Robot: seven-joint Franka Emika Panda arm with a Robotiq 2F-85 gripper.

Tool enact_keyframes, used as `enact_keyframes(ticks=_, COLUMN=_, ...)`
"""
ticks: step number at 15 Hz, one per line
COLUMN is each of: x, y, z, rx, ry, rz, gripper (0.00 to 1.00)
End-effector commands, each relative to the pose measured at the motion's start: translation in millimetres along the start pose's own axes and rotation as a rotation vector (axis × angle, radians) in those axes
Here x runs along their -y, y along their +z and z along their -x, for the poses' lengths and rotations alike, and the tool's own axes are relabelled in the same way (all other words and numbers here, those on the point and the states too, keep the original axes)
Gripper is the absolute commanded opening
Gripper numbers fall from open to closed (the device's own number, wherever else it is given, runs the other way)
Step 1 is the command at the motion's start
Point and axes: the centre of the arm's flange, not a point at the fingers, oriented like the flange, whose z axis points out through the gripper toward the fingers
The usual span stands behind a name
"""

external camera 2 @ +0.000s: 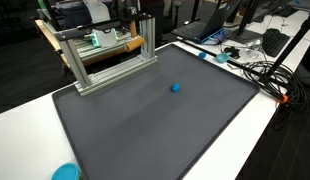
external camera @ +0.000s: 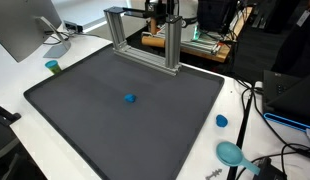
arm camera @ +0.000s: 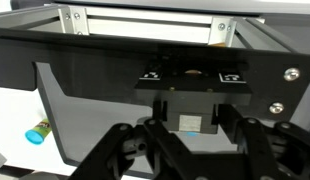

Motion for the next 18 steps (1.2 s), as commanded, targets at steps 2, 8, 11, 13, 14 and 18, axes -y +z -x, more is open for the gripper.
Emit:
enact_keyframes(ticks=2, x=-4.3, y=15.1, z=9.3, rx=0.028, ry=0.005, rz=-0.032, gripper=0.58)
enact_keyframes(ticks=8, x=-6.0, y=19.2, z=7.3, rx=0.063, ry=0.012, rz=-0.056, gripper=0.46)
enact_keyframes(ticks=11, x=-7.5, y=22.0, z=7.0, rx=0.084, ry=0.032, rz=-0.05, gripper=0.57)
enact_keyframes(ticks=13, x=-7.6, y=25.6, z=6.9, rx=0.099, ry=0.023, rz=-0.069, gripper=0.63)
enact_keyframes(ticks=14, x=-8.4, y=28.0, z=7.2, rx=0.109, ry=0.022, rz=-0.087, gripper=0.67)
enact_keyframes(ticks=18, x=-12.2, y=36.3, z=3.1, rx=0.13, ry=0.046, rz=-0.123, gripper=0.37)
